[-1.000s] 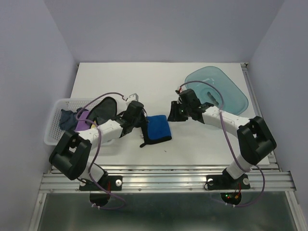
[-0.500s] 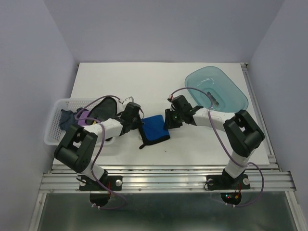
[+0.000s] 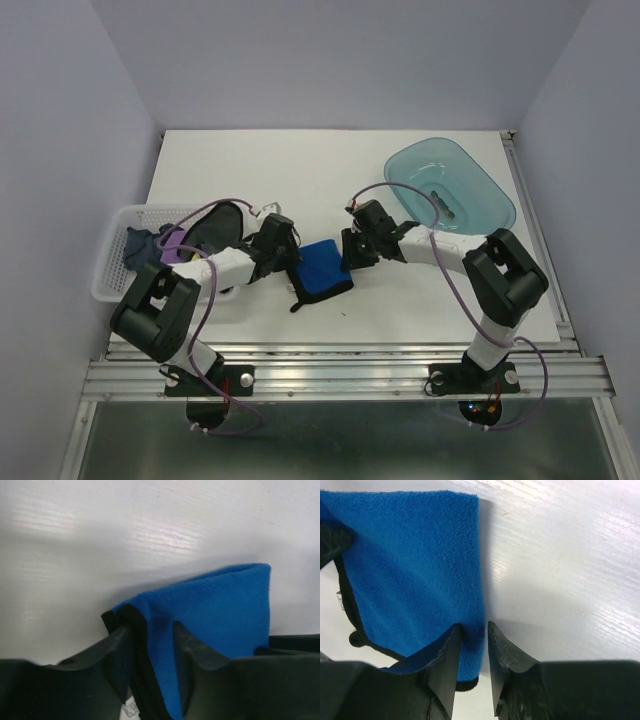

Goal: Fold and stack the towels
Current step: Fold the towel

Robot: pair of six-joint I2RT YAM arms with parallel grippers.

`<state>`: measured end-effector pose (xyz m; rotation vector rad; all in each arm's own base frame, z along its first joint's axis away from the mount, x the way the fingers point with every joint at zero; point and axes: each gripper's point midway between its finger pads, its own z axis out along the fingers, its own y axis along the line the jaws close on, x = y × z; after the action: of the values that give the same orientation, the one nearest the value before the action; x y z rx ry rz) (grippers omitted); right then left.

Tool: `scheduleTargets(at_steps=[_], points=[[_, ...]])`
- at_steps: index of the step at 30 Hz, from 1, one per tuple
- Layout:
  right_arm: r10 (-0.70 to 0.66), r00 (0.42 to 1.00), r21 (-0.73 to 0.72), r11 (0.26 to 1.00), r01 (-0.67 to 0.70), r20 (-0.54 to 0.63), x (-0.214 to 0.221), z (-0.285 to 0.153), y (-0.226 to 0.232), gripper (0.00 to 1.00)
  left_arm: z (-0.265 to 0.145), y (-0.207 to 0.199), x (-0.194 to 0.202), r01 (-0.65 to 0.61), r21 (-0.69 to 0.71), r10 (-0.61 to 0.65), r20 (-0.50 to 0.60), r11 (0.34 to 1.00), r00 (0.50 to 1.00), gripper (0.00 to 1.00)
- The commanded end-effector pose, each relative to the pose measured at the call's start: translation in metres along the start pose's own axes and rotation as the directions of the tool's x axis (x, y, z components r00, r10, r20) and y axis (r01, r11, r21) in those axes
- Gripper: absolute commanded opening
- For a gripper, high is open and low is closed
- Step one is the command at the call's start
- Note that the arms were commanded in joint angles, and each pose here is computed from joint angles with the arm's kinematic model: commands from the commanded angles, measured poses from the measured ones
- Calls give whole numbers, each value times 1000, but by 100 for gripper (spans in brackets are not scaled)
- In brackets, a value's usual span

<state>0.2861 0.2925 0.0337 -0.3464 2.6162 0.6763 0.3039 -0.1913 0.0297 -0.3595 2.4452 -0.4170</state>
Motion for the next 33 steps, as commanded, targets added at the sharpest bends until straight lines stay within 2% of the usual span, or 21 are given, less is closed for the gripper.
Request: scheduleTargets(at_steps=[1, 3, 7, 11, 13, 22, 26, 29, 31, 33], points=[[-78, 991, -30, 996, 82, 108, -30, -28, 29, 34, -36, -31, -21, -8, 65, 3, 84, 998, 996, 52], [-87, 988, -44, 995, 93, 125, -29, -36, 34, 34, -43, -31, -19, -12, 50, 7, 95, 999, 995, 56], [-98, 986, -62, 992, 107, 136, -23, -42, 40, 35, -53, -27, -15, 5, 52, -10, 98, 999, 995, 59], [-116, 988, -66, 990, 123, 102, -9, -36, 43, 34, -51, -15, -2, 25, 31, -27, 76, 999, 997, 59], [-123, 989, -63, 990, 128, 78, 1, -30, 43, 29, -49, -11, 4, 31, 19, -32, 64, 999, 997, 59], [-71, 997, -39, 997, 72, 4, 31, -9, 27, 29, -32, 7, 30, 42, -23, -41, 11, 999, 999, 60], [-49, 998, -35, 998, 48, -25, 45, -2, 21, 29, -24, 8, 36, 36, -16, -36, -3, 999, 999, 56], [-68, 997, -37, 997, 67, -41, 50, -1, 22, 29, -20, 7, 36, 23, -19, -23, -6, 1000, 1000, 43], [-79, 997, -43, 996, 79, -15, 39, -6, 28, 30, -18, 7, 34, 3, -24, -3, -2, 1000, 1000, 36], [-102, 995, -40, 994, 102, 15, 29, -13, 32, 32, -16, 4, 29, -15, -22, 16, 15, 1000, 1000, 33]])
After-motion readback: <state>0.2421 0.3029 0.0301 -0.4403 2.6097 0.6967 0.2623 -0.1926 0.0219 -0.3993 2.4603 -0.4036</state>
